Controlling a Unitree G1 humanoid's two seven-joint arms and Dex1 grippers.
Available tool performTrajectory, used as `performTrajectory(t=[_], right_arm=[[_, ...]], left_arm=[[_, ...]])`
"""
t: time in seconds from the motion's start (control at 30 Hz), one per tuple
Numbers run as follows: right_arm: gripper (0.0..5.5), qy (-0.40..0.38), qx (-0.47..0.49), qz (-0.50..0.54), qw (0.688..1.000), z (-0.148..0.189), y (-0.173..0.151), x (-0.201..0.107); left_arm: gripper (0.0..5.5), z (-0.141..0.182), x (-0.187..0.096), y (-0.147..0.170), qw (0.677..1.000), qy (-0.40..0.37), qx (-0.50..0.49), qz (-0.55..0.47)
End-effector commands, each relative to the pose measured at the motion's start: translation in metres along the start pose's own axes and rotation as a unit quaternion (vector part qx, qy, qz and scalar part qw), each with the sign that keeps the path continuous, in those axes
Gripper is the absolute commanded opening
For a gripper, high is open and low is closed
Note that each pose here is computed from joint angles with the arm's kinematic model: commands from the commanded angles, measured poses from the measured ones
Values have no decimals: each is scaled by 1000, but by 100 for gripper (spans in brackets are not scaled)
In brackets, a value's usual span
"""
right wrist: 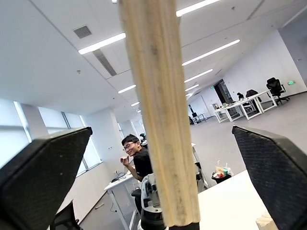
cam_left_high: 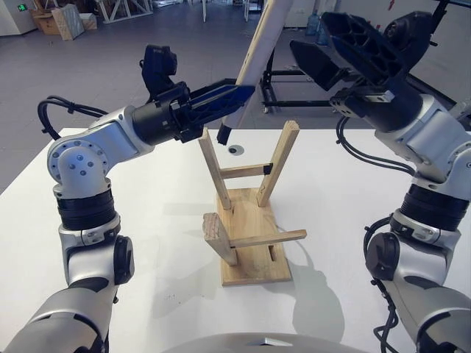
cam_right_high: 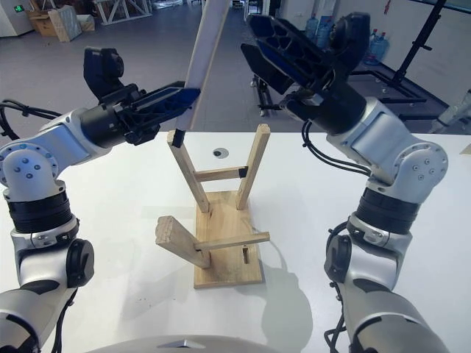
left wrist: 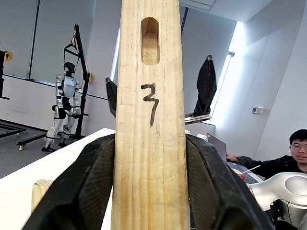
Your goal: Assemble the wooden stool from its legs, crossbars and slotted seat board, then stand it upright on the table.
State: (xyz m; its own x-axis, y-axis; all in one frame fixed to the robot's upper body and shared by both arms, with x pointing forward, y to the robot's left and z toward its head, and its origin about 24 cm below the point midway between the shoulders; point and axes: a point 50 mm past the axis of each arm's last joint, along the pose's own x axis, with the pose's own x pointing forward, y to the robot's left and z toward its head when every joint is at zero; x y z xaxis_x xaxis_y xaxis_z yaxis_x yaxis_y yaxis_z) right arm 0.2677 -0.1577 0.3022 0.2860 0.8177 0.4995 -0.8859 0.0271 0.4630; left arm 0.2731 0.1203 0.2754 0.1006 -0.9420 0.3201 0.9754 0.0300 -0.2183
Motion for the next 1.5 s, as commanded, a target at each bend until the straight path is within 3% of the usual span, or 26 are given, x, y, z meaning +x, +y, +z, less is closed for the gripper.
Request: performTrajectory(t=[0.03,0.33,0.83,1.33,1.5], right_arm=[[540,-14,13,6,1000,9,1,10],[540,-20,37,54,998,-9,15,19],[540,-32,23,43,998,-7,8,23],[251,-33,19,44,998,-10,10,23],[234,-31,11,44,999,-9,11,20]], left_arm=[[205,-2,3,-6,1000,12,-1,-24],[205,-10,8,-5,999,23,-13,-29],[205,-21,7,-10,998,50,-12,-35],[205,-22,7,-8,998,53,-4,-27],[205,-23,8,-8,998,60,-1,-28]])
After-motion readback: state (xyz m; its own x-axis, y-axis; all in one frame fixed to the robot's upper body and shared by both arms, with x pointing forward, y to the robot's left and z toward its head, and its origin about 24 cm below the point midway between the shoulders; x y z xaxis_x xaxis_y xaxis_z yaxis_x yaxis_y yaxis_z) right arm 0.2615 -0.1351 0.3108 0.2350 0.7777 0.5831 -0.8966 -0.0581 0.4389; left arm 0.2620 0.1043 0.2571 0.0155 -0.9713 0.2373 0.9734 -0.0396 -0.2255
